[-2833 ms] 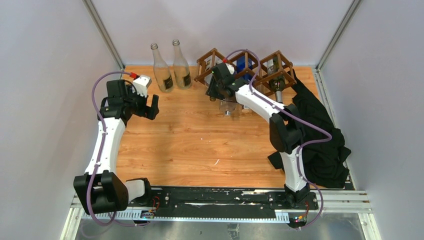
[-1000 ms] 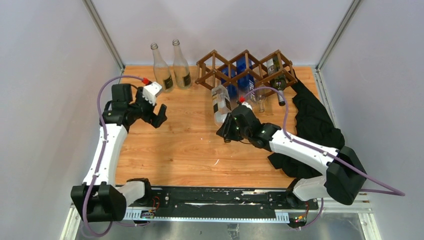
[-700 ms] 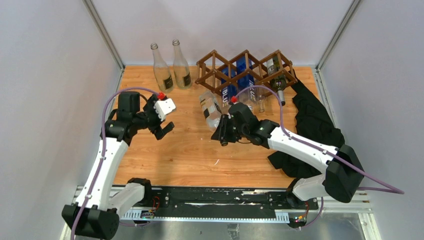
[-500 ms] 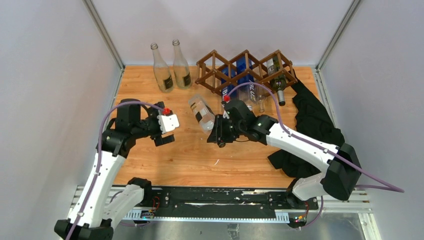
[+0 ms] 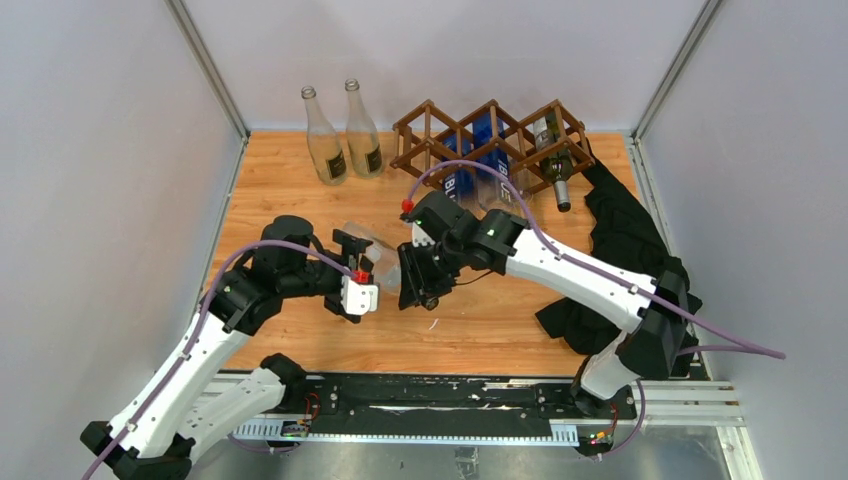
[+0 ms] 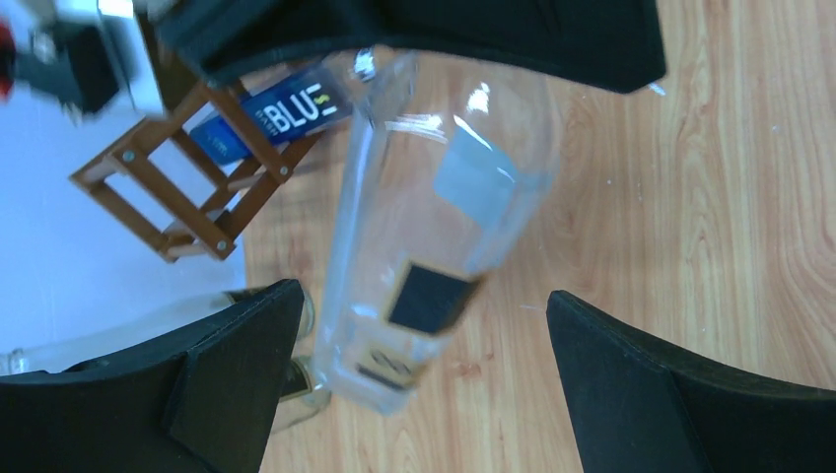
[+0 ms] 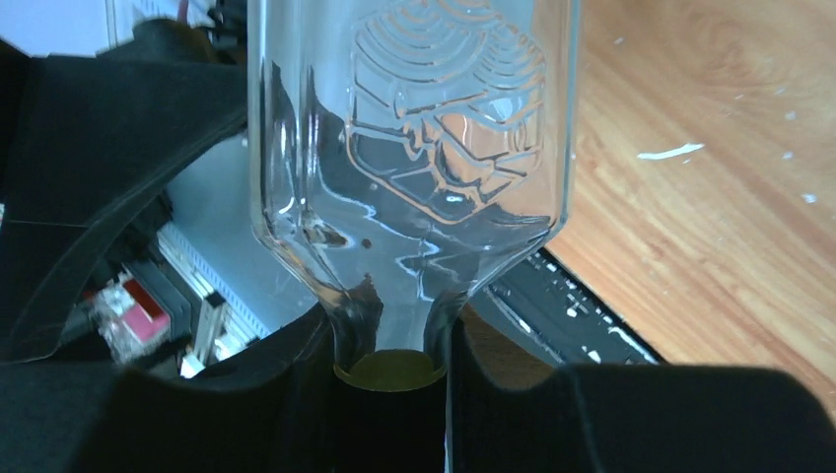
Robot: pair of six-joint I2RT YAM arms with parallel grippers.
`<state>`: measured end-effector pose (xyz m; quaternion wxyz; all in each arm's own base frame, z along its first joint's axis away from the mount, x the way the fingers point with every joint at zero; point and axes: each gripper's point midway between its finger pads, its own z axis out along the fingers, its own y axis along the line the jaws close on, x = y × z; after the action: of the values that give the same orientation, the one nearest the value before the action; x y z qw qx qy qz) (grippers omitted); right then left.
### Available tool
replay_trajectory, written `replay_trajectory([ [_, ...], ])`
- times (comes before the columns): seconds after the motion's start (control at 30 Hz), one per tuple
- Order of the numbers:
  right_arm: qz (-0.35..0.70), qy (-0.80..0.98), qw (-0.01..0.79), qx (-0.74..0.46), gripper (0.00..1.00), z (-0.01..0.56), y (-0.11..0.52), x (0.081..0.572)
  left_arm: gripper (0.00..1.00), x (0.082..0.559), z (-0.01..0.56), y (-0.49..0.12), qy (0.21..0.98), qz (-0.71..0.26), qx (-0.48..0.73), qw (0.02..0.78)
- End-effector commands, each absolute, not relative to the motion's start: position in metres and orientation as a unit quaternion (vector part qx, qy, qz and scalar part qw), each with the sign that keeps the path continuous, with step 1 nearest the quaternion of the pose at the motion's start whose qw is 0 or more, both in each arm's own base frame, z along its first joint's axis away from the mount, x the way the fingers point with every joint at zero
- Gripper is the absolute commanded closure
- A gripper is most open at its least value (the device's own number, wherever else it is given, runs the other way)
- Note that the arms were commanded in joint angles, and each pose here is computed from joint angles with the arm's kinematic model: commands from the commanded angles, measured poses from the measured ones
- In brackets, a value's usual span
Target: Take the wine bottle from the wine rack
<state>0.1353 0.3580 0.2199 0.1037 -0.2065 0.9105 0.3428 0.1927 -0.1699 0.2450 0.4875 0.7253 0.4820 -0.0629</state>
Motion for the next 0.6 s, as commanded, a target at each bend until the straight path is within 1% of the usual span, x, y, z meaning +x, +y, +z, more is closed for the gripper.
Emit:
replay_trajectory([
  [0.0, 0.383, 0.871, 0.115, -0.285, 1.0, 0.254, 0.383, 0.114, 0.0, 0.189, 0.239, -0.181, 0.469, -0.07, 0.732, 0.489],
  [0.2, 0.396, 0.854, 0.12, -0.315, 1.0, 0.266, 0.404, 0.108, 0.0, 0.179, 0.22, -0.184, 0.477, -0.078, 0.741, 0.467],
  [0.43, 0.412, 0.841, 0.115, -0.333, 1.0, 0.277, 0.414, 0.106, 0.0, 0.169, 0.201, -0.177, 0.474, -0.081, 0.757, 0.442],
  [0.5, 0.416, 0.837, 0.109, -0.339, 1.0, 0.277, 0.419, 0.104, 0.03, 0.17, 0.2, -0.178, 0.468, -0.079, 0.762, 0.441],
  [0.57, 0.42, 0.834, 0.096, -0.345, 1.0, 0.276, 0.423, 0.102, 0.13, 0.173, 0.201, -0.179, 0.464, -0.074, 0.766, 0.439],
])
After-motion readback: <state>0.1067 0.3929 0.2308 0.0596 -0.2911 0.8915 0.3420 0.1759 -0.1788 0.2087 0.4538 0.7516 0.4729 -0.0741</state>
